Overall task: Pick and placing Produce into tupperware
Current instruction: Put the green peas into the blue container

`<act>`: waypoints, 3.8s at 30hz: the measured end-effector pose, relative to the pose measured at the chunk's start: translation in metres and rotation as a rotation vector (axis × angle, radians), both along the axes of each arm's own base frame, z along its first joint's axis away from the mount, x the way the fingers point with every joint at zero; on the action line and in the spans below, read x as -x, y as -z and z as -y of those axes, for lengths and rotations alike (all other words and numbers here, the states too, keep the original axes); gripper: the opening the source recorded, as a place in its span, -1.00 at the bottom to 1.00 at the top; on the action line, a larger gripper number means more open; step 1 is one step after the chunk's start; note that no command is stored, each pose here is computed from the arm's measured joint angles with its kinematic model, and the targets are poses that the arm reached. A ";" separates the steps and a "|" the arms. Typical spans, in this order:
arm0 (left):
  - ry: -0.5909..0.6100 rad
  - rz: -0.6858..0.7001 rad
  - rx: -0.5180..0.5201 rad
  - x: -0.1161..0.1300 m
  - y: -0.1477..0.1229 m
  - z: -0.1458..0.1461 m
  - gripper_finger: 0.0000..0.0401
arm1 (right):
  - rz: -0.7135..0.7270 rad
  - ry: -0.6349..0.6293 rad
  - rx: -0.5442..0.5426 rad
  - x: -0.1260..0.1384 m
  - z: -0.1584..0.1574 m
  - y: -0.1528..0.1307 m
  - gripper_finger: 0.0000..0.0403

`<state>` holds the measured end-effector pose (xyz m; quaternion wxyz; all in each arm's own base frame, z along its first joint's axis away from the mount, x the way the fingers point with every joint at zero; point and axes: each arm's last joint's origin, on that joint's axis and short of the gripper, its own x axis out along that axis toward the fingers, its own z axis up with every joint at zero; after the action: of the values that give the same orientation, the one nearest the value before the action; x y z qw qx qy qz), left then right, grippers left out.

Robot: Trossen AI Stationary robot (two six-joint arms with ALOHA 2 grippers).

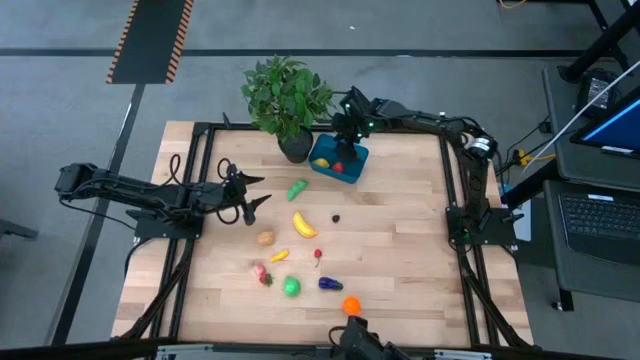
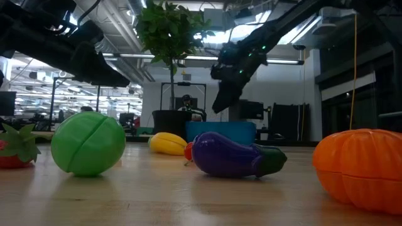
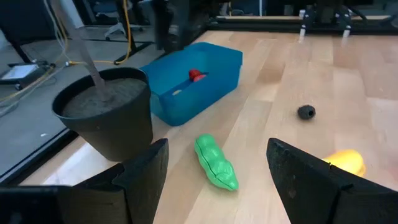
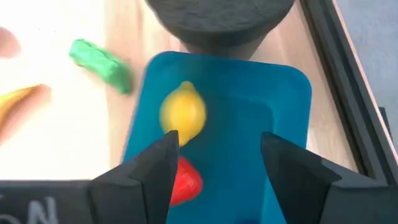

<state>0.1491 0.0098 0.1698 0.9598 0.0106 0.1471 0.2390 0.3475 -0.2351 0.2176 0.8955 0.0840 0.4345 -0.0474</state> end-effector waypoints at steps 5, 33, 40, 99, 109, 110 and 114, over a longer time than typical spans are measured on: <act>0.006 0.004 -0.017 0.000 -0.001 0.000 0.32 | 0.077 0.027 0.009 0.024 -0.018 -0.009 0.13; 0.306 0.097 0.106 -0.002 -0.007 0.033 0.32 | 0.721 -0.218 0.058 0.159 -0.168 0.007 0.13; 0.303 0.108 0.146 -0.002 -0.007 0.034 0.32 | 0.668 -0.186 -0.016 0.158 -0.170 0.014 0.13; -0.077 -0.327 0.411 -0.097 0.010 -0.045 0.32 | 0.553 -0.181 -0.050 0.150 -0.166 0.036 0.13; -0.044 -0.323 0.423 -0.106 0.026 -0.059 0.32 | 0.554 -0.182 -0.050 0.150 -0.166 0.036 0.13; -0.048 -0.332 0.422 -0.107 0.028 -0.061 0.32 | 0.554 -0.182 -0.050 0.150 -0.166 0.036 0.13; -0.063 -0.352 0.428 -0.115 0.033 -0.067 0.32 | 0.554 -0.182 -0.050 0.150 -0.166 0.036 0.13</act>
<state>0.2640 0.0766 0.1370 0.8919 -0.1556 0.3590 0.2269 0.1978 -0.0694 0.1818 0.9783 0.0763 0.1803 0.0683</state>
